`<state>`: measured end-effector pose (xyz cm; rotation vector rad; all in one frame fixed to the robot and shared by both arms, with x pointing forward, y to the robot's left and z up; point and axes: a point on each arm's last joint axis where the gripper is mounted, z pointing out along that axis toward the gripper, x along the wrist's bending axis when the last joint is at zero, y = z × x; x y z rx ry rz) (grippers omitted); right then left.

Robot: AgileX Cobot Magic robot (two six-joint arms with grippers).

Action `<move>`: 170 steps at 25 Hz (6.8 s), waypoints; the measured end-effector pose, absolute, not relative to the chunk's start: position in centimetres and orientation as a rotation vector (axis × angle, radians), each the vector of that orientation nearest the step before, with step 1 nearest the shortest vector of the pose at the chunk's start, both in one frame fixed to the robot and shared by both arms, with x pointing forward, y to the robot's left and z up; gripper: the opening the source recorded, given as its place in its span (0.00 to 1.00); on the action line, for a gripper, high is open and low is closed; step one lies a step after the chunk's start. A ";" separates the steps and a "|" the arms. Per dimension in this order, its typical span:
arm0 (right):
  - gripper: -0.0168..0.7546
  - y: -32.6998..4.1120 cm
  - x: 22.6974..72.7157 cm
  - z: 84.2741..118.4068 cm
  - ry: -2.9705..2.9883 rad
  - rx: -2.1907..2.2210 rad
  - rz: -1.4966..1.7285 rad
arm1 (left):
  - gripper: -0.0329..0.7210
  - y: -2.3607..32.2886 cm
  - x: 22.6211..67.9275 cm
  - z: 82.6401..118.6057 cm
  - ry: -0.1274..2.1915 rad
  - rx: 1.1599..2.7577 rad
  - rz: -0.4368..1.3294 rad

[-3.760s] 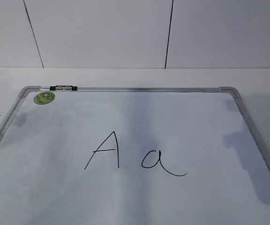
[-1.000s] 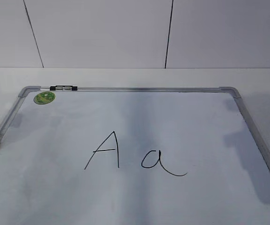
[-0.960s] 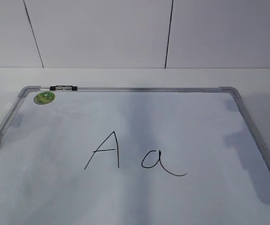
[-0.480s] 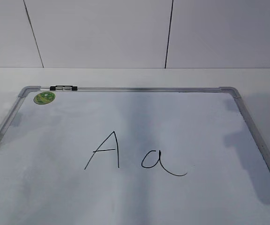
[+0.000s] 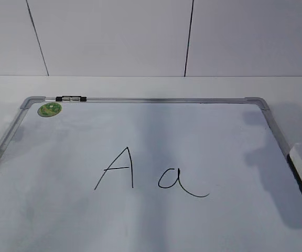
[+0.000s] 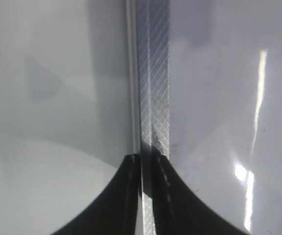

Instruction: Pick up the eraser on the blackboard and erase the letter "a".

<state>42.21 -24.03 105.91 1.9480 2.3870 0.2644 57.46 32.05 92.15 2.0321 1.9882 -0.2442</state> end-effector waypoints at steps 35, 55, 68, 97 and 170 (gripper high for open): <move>0.74 -8.0 54.3 95.2 2.848 1.479 0.191 | 0.11 32.1 57.5 92.1 1.988 2.034 -0.244; 0.74 -6.9 54.0 94.5 2.877 1.374 0.147 | 0.11 32.1 57.4 92.1 1.987 2.039 -0.242; 0.74 -6.9 53.9 94.5 2.878 1.362 0.138 | 0.11 32.1 57.4 92.1 1.987 2.041 -0.241; 0.74 -5.6 53.1 94.5 2.769 1.240 0.055 | 0.11 32.1 57.4 92.1 1.987 2.043 -0.240; 0.74 -24.0 57.8 99.3 2.257 1.965 0.143 | 0.11 32.2 57.4 92.1 1.984 2.052 -0.235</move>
